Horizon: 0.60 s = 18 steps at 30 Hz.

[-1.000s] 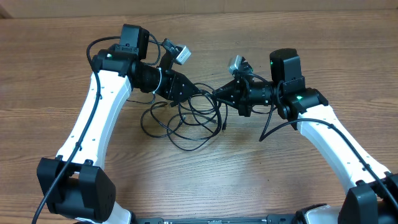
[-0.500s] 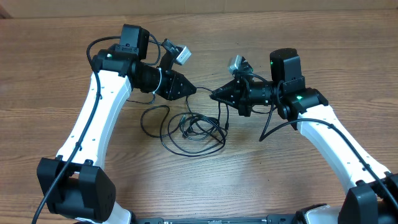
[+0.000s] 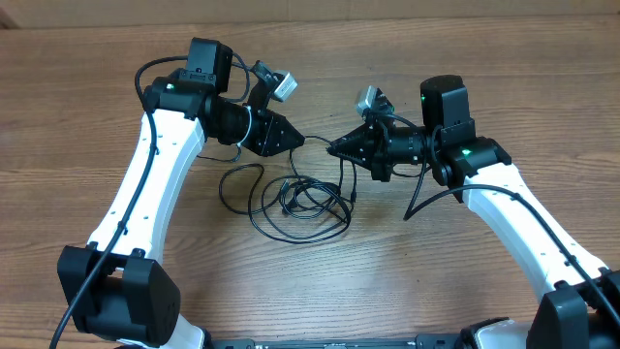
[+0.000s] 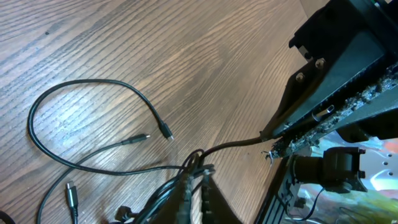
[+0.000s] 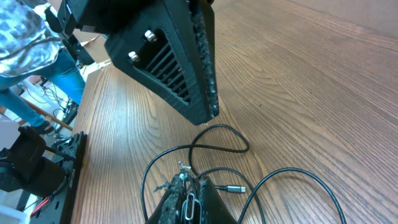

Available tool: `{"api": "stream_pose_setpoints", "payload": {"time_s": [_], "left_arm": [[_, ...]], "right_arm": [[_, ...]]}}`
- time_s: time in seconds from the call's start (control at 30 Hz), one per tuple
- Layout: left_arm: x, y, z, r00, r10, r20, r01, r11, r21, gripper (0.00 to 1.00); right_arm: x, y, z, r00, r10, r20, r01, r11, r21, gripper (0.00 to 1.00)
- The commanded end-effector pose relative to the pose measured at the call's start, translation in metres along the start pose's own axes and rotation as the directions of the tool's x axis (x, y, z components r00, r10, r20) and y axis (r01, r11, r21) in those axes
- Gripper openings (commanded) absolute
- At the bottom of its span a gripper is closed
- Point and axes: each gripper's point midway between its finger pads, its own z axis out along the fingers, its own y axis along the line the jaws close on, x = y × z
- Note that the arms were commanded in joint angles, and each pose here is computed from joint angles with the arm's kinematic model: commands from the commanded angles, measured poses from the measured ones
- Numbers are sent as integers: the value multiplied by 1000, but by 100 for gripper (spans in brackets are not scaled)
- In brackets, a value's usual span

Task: Untangle cables

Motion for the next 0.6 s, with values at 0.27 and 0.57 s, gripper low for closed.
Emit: {"api": "stream_pose_setpoints", "payload": {"time_s": [0.27,0.57], "left_arm": [[25,6,2,980,140,-138,-154,984,-92,20],[26,7,2,980,141,-143,-157,982,-103,38]], "right_arm": [[-38,-3,-6,992,-65,110,64,998,12,4],[-85,-10,-25,963,-15,268,10,1000,21,4]]}}
